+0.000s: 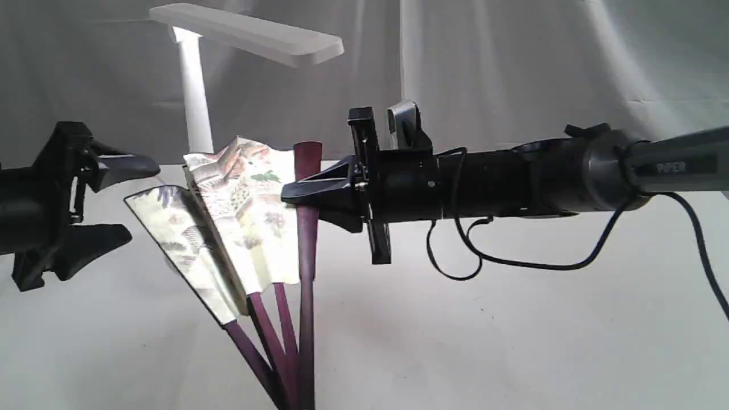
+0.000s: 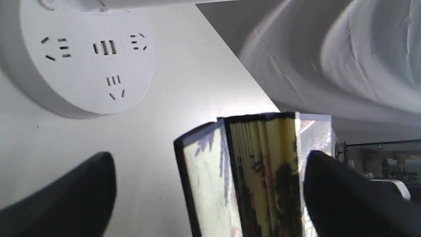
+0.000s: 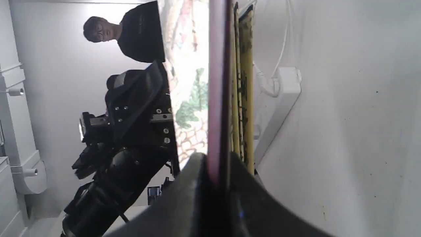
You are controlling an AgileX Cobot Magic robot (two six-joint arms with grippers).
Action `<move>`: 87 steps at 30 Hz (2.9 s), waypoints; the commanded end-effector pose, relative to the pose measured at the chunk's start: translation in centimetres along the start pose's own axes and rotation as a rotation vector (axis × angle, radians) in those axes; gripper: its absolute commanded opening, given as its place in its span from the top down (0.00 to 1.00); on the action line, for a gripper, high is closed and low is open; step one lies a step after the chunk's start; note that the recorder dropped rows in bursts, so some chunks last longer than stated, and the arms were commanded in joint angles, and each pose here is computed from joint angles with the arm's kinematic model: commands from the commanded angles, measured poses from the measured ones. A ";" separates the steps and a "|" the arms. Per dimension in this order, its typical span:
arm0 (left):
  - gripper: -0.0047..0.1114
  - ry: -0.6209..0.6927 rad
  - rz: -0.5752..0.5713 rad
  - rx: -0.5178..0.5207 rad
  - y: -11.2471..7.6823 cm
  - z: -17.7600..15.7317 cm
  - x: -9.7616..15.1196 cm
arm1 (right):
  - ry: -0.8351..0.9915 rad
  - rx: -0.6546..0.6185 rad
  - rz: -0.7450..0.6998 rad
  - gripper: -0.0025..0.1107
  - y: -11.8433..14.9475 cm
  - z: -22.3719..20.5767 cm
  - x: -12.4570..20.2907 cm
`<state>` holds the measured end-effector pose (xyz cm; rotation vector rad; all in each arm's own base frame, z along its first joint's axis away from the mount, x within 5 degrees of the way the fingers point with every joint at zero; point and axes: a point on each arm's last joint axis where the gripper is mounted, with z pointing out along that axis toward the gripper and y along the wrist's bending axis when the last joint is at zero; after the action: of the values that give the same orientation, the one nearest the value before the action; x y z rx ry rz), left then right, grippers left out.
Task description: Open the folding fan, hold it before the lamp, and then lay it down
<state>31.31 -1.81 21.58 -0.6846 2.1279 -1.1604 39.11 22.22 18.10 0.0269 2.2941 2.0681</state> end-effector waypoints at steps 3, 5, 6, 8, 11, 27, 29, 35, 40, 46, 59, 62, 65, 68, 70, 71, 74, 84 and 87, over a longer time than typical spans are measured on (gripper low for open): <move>0.40 -0.002 -0.094 0.014 -0.4 0.0 0.0 | 0.000 -0.022 -0.016 0.98 0.6 0.0 0.1; 0.40 -0.003 -0.086 -0.001 -0.4 0.2 0.2 | 0.000 -0.022 -0.016 0.98 0.6 0.0 0.1; 0.40 0.003 -0.081 -0.004 -0.6 0.4 0.5 | 0.000 -0.022 -0.016 0.98 0.6 0.0 0.1; 0.40 0.029 -0.072 -0.006 -0.7 1.0 1.1 | 0.000 -0.022 -0.016 0.98 0.6 0.0 0.1; 0.40 0.063 -0.073 -0.027 -0.4 2.1 1.9 | 0.000 -0.022 -0.016 0.98 0.6 0.0 0.1; 0.74 0.210 -0.157 -0.011 2.1 4.4 3.2 | 0.000 -0.022 -0.025 0.98 0.6 0.0 0.1; 0.84 0.210 -0.157 -0.011 2.1 4.4 3.2 | 0.000 -0.022 -0.025 0.98 0.6 0.0 0.1; 0.96 0.210 -0.157 -0.011 2.1 4.4 3.2 | 0.000 -0.022 -0.031 0.98 0.6 0.0 0.1; 0.96 0.209 -0.136 -0.010 2.1 4.4 3.2 | 0.000 -0.022 -0.043 0.98 0.6 0.0 0.1; 0.96 0.215 -0.108 0.001 2.0 4.4 3.2 | -0.030 -0.022 -0.051 0.98 0.7 -1.2 -0.5; 0.96 0.243 -0.087 0.042 1.7 4.3 3.5 | -0.141 -0.031 -0.090 0.98 2.4 -5.7 -2.4; 0.96 0.243 -0.087 0.042 1.7 4.3 3.5 | -0.165 -0.030 -0.085 0.98 2.3 -6.7 -2.9; 0.96 0.243 -0.087 0.042 1.7 4.3 3.5 | -0.191 -0.028 -0.083 0.98 2.2 -7.7 -3.3; 0.96 0.245 -0.087 0.045 1.7 4.3 3.5 | -0.218 -0.027 -0.068 0.98 2.1 -8.9 -3.8; 0.96 0.247 -0.087 0.047 1.6 4.3 3.5 | -0.229 -0.027 -0.061 0.98 2.0 -9.3 -3.9; 0.96 0.246 -0.088 0.049 1.7 4.3 3.4 | -0.240 -0.026 -0.057 0.98 2.0 -9.8 -4.1; 0.96 0.248 -0.091 0.066 1.5 4.1 3.3 | -0.256 -0.026 -0.049 0.98 1.9 -10.5 -4.3; 0.96 0.171 -0.018 0.034 0.2 -0.1 1.2 | -0.268 -0.026 -0.045 0.98 1.8 -11.0 -4.5; 0.96 0.192 0.010 -0.016 0.6 -0.9 1.4 | -0.268 -0.026 -0.045 0.98 1.8 -11.0 -4.5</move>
<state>30.78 -2.34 22.13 -0.7177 2.1546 -1.3920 42.60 11.96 19.57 0.1851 2.1828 1.9082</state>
